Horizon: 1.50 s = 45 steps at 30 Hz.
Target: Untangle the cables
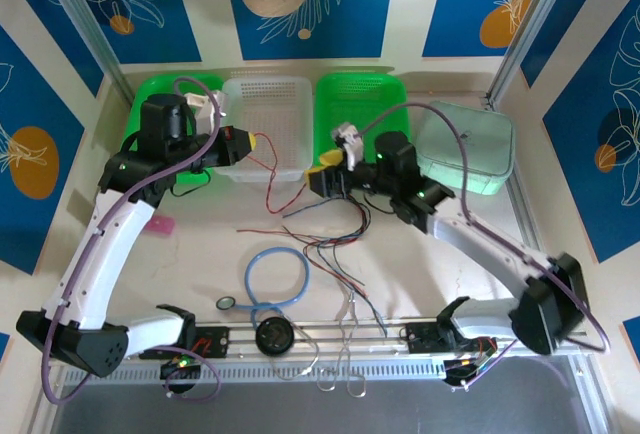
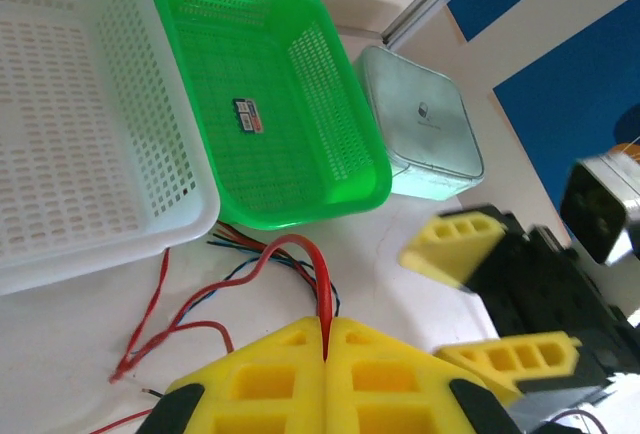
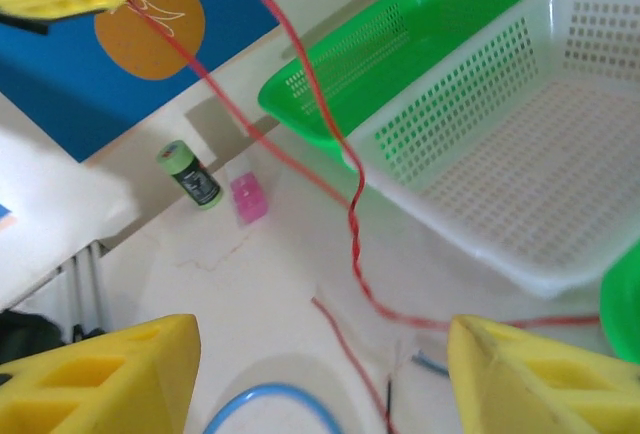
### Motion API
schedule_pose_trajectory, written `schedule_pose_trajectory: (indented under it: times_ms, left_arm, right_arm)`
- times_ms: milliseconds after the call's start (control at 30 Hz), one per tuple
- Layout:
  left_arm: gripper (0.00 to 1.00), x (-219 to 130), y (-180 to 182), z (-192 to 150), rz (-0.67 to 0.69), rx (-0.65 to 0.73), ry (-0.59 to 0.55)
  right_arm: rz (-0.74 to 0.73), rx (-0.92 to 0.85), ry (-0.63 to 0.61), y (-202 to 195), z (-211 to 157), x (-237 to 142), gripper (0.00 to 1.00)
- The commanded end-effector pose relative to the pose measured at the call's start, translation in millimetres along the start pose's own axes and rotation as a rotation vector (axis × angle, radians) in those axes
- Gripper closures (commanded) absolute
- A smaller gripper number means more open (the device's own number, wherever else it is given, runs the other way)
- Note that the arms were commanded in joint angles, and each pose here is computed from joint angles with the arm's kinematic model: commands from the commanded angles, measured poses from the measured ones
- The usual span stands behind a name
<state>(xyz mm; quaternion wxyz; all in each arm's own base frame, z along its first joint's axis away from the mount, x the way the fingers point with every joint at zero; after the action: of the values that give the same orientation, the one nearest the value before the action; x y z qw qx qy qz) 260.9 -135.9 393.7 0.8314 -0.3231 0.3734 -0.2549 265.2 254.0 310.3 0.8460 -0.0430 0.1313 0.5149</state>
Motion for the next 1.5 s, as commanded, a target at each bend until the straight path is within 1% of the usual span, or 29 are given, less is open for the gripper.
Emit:
schedule_pose_trajectory:
  times_ms: [0,200,300,333,400,433,533,567,600,633,667,700,767,833,867,933,1067,1133,1267,1367,1467]
  left_arm:
    - [1.0,-3.9,-11.2,-0.4,-0.049,0.0,0.015]
    - [1.0,-2.2,-10.2,-4.7,-0.053,-0.007,0.031]
    - [1.0,-2.0,-9.0,-6.8,-0.052,-0.011,0.038]
    - [1.0,-2.3,-9.0,-7.9,-0.053,-0.012,0.042]
    - [1.0,-3.1,-9.0,-9.3,-0.055,-0.012,0.048]
    - [1.0,-3.8,-9.0,-10.1,-0.055,-0.013,0.05]
    - [1.0,-4.7,-8.4,-12.5,-0.054,-0.016,0.057]
    - [0.95,-4.6,-7.3,-12.9,-0.049,-0.016,0.055]
    - [0.8,-5.0,-5.9,-13.3,-0.043,-0.015,0.05]
    - [0.69,-5.4,-4.9,-14.3,-0.039,-0.013,0.047]
    - [0.51,-6.7,-4.0,-14.5,-0.034,-0.01,0.038]
    - [0.44,-8.1,-3.4,-14.4,-0.028,-0.006,0.028]
    - [0.35,-18.7,-4.4,-12.7,-0.004,0.026,-0.022]
    - [0.29,-34.9,-6.8,-10.0,0.03,0.059,-0.086]
    - [0.27,-44.4,-8.6,-9.4,0.041,0.071,-0.116]
    - [0.24,-56.2,-10.8,-10.8,0.045,0.079,-0.142]
    - [0.19,-60.7,-3.4,-21.9,0.035,0.039,-0.157]
    - [0.18,-54.1,6.1,-28.4,0.017,-0.006,-0.172]
    - [0.18,-30.4,33.1,-43.4,-0.007,-0.095,-0.186]
    - [0.18,-14.5,45.6,-45.1,-0.019,-0.129,-0.2]
    - [0.19,3.8,47.5,-40.1,-0.071,-0.163,-0.19]
  right_arm:
    - [0.019,-0.13,-0.1,-2.5,31.4,21.6,0.32]
    - [0.119,-0.141,-0.076,-0.4,44.6,70.1,0.31]
    - [0.13,-0.14,-0.067,0.0,48.6,86.1,0.35]
    - [0.134,-0.137,-0.07,0.0,50.3,89.0,0.4]
    - [0.146,-0.13,-0.068,0.0,50.6,94.7,0.52]
    - [0.155,-0.129,-0.066,0.4,50.5,97.3,0.61]
    - [0.156,-0.108,-0.036,0.0,48.4,103.9,1.0]
    - [0.133,-0.093,-0.02,-1.2,47.9,105.2,1.0]
    - [0.136,-0.098,-0.012,-0.3,47.2,105.2,1.0]
    - [0.132,-0.104,-0.004,0.5,46.4,104.8,1.0]
    - [0.118,-0.101,-0.001,-0.2,45.9,103.9,1.0]
    - [0.107,-0.1,-0.001,-0.8,45.8,102.7,1.0]
    - [0.09,-0.095,0.007,-2.5,43.5,100.9,1.0]
    - [0.091,-0.089,0.011,-2.5,42.1,98.9,1.0]
    - [0.089,-0.086,0.014,-2.2,42.0,98.2,1.0]
    - [0.07,-0.074,0.02,-4.5,41.5,97.0,1.0]
    - [0.023,-0.016,0.029,-12.9,38.0,95.4,1.0]
    - [0.013,0.004,0.027,-15.5,37.3,94.3,1.0]
    - [0.013,0.019,0.013,-15.7,38.3,91.6,1.0]
    - [0.02,0.027,0.01,-14.9,39.0,89.6,1.0]
    - [0.03,0.031,0.008,-12.9,39.9,87.8,1.0]
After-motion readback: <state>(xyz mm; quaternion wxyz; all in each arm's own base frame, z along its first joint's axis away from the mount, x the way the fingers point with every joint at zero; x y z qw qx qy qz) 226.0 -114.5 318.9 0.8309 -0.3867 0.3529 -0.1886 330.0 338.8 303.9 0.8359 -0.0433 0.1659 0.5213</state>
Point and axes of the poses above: each hand's point on the last joint's axis, 136 mm out from that joint toward the fingers, its own x axis out along the fingers, its own y axis along the line the jaws close on, z = x × y, the point moved 7 cm from there along -x, back along the fingers, and after that the axes turned 15 degrees about -x, right-handed, at the moved point
